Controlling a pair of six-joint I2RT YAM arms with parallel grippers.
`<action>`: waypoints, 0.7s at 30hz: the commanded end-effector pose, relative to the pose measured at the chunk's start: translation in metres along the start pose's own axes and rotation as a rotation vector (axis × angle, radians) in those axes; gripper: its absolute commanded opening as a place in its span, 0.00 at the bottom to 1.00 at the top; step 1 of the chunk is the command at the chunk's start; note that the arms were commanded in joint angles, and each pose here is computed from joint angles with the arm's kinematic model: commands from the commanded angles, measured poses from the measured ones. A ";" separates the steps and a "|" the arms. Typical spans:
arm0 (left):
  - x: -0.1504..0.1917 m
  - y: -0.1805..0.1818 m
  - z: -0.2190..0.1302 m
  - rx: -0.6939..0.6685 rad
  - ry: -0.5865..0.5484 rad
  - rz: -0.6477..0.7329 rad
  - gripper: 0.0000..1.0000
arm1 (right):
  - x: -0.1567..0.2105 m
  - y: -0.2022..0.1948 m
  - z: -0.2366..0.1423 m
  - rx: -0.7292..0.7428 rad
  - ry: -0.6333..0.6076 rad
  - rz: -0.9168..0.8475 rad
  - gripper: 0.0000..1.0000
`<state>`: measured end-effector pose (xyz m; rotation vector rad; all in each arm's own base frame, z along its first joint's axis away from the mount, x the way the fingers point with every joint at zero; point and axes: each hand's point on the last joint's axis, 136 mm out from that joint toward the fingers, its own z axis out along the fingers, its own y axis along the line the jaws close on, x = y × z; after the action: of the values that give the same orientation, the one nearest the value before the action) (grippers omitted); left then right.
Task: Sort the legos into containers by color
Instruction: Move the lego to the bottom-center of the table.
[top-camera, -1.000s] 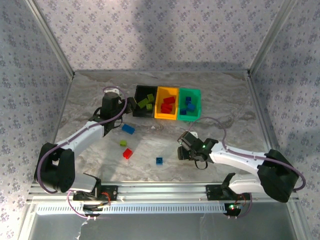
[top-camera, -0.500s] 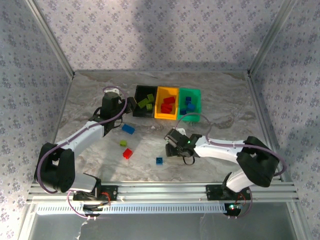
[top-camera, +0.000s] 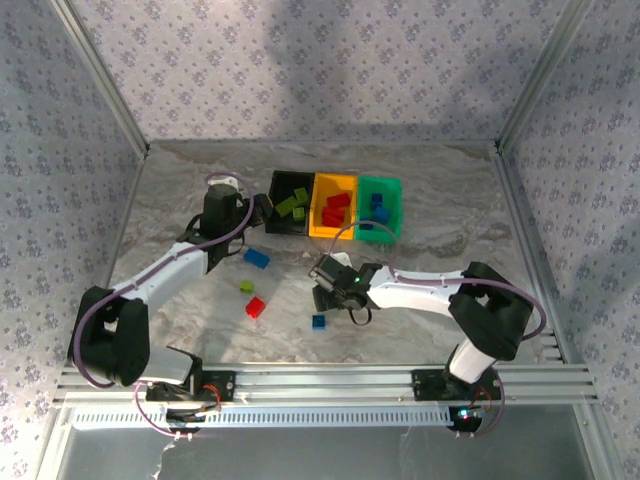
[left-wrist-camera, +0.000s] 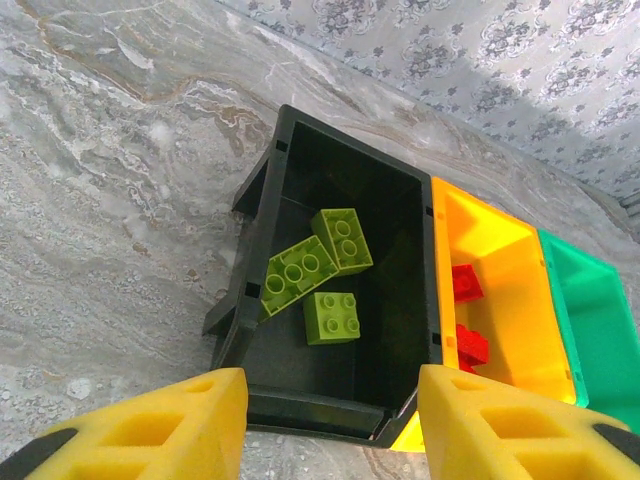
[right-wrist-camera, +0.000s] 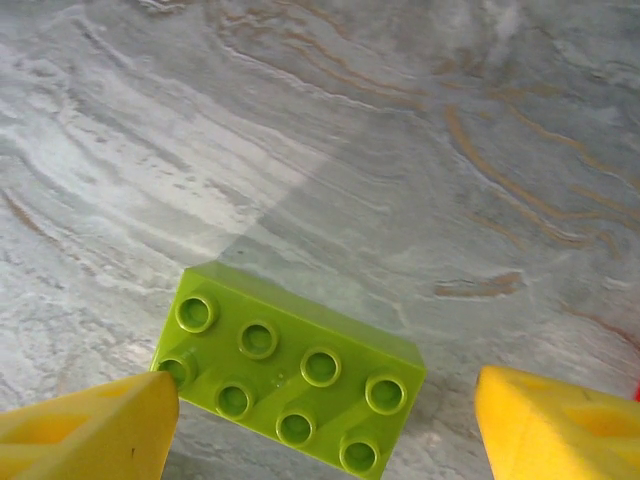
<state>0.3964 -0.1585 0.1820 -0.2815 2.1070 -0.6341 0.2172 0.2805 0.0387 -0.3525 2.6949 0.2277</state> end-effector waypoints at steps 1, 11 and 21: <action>-0.025 -0.024 -0.013 0.060 -0.060 0.015 0.48 | 0.010 0.012 0.004 -0.025 0.047 -0.068 0.80; -0.023 -0.024 -0.014 0.071 -0.066 0.008 0.48 | -0.004 0.029 -0.005 -0.085 0.009 -0.060 0.81; -0.024 -0.025 -0.013 0.068 -0.062 0.015 0.48 | -0.004 0.040 0.006 -0.087 0.023 -0.072 0.89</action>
<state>0.3954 -0.1582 0.1875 -0.2796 2.0939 -0.6396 0.2110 0.3153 0.0437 -0.4659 2.6858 0.3440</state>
